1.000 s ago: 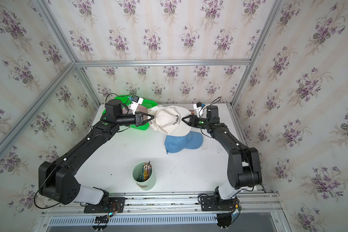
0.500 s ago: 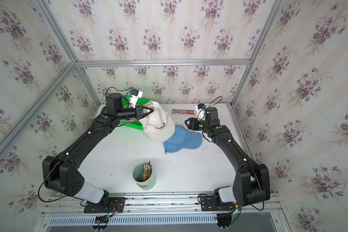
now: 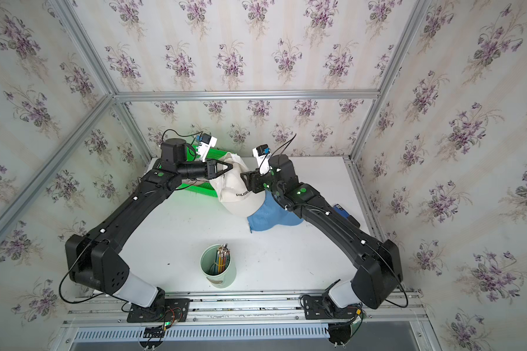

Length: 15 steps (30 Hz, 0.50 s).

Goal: Turn the baseball cap inside out
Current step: Turn over the baseball cap.

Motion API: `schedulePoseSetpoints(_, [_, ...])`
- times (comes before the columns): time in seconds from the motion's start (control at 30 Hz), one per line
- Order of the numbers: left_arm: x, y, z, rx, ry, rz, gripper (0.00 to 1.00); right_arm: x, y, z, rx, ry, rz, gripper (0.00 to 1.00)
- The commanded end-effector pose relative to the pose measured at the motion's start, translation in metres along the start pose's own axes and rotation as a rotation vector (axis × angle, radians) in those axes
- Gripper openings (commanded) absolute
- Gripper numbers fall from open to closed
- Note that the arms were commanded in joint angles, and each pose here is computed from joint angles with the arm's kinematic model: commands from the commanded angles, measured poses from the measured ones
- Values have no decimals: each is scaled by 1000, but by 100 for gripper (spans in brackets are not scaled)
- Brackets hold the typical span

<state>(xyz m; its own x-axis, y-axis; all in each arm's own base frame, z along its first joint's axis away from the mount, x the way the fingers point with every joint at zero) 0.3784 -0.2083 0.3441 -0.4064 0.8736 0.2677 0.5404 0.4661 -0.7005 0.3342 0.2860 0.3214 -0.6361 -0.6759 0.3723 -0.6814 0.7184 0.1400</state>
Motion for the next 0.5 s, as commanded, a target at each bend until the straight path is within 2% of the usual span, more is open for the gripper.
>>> schedulePoseSetpoints(0.0, [4, -9, -5, -25, -16, 29, 0, -9, -1, -3, 18, 0, 34, 71])
schedulePoseSetpoints(0.23, [6, -15, -5, -31, -17, 48, 0, -29, 1, 4, 7, 22, -4, 72])
schedulePoseSetpoints(0.47, [7, -16, -5, -34, -15, 41, 0, -38, 14, 3, -22, -4, -112, 72])
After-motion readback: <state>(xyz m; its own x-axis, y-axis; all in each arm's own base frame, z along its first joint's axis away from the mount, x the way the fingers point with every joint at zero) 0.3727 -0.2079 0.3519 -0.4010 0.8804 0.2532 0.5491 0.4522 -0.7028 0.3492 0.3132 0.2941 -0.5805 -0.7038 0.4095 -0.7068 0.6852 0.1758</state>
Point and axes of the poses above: each gripper's point midway between its finger pads, its own x axis back along the fingers, its own y axis along the line the jaws close on, z = x × y, the point moved 4 cm from there along x, back along the fingers, and after that the axes turned 8 degrees about x, right-handed, at the moved point
